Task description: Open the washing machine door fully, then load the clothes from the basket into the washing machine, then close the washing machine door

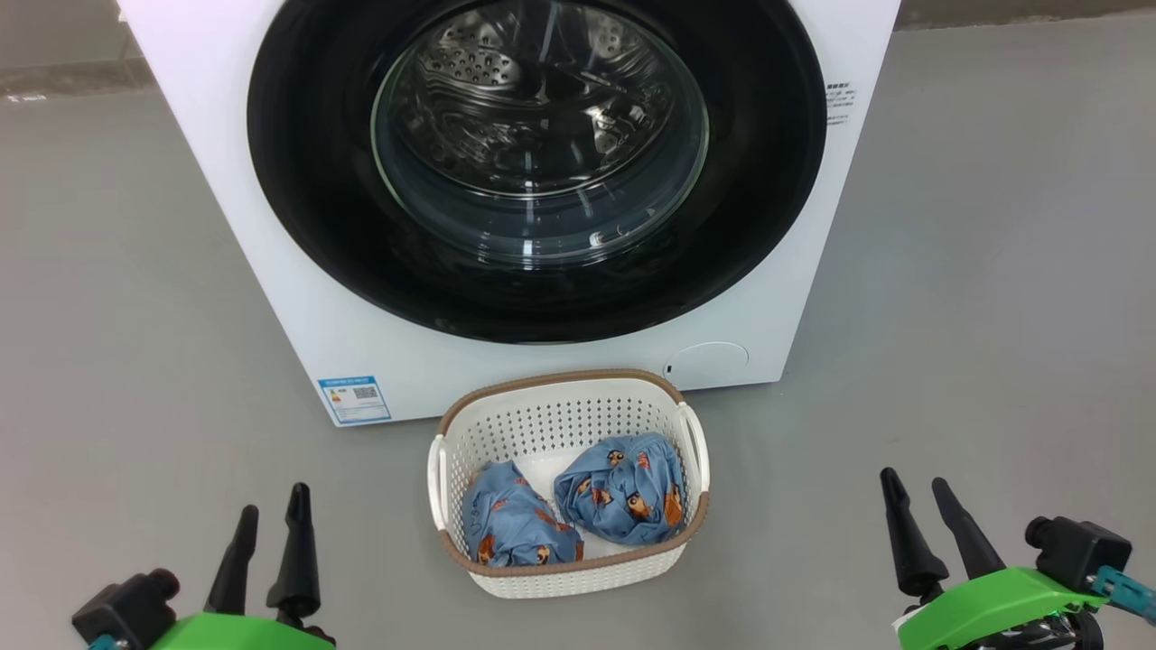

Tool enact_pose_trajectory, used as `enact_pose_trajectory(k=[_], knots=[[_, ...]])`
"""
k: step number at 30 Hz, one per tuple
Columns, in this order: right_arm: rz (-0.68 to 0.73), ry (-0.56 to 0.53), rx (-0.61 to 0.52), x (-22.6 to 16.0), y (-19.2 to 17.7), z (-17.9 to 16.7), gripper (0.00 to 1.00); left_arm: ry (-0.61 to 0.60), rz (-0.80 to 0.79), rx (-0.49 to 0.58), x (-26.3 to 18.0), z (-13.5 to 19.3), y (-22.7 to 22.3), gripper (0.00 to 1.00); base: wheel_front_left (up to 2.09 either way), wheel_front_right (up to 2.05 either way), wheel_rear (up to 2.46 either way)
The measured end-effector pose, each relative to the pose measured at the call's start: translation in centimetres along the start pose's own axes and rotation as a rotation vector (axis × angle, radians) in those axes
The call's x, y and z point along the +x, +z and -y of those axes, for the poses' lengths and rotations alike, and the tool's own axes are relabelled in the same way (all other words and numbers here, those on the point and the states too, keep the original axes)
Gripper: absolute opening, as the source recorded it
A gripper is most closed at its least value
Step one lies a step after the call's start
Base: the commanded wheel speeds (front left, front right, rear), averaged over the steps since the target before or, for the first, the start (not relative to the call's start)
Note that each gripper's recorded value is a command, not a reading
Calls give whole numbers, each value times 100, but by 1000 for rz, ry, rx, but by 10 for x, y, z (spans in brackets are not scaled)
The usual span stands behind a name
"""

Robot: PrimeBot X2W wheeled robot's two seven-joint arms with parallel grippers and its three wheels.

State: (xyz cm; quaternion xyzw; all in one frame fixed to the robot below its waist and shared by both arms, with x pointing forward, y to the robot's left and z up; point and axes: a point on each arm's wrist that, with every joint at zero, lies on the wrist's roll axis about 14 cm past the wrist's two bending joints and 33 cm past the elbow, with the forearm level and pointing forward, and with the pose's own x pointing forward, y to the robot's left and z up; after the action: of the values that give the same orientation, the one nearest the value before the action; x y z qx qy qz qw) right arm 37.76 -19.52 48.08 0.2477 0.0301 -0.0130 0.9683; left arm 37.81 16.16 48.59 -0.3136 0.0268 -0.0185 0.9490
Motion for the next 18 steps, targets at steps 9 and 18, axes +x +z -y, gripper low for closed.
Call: enact_pose_trajectory(k=[9,18], knots=[[-12,49,-120,2,-4,-14,100,-3,-14,95,-2,-2,-8,100,0,0,0],[-8,96,-226,4,-5,-28,100,-27,-17,190,-1,3,-11,100,0,0,0]])
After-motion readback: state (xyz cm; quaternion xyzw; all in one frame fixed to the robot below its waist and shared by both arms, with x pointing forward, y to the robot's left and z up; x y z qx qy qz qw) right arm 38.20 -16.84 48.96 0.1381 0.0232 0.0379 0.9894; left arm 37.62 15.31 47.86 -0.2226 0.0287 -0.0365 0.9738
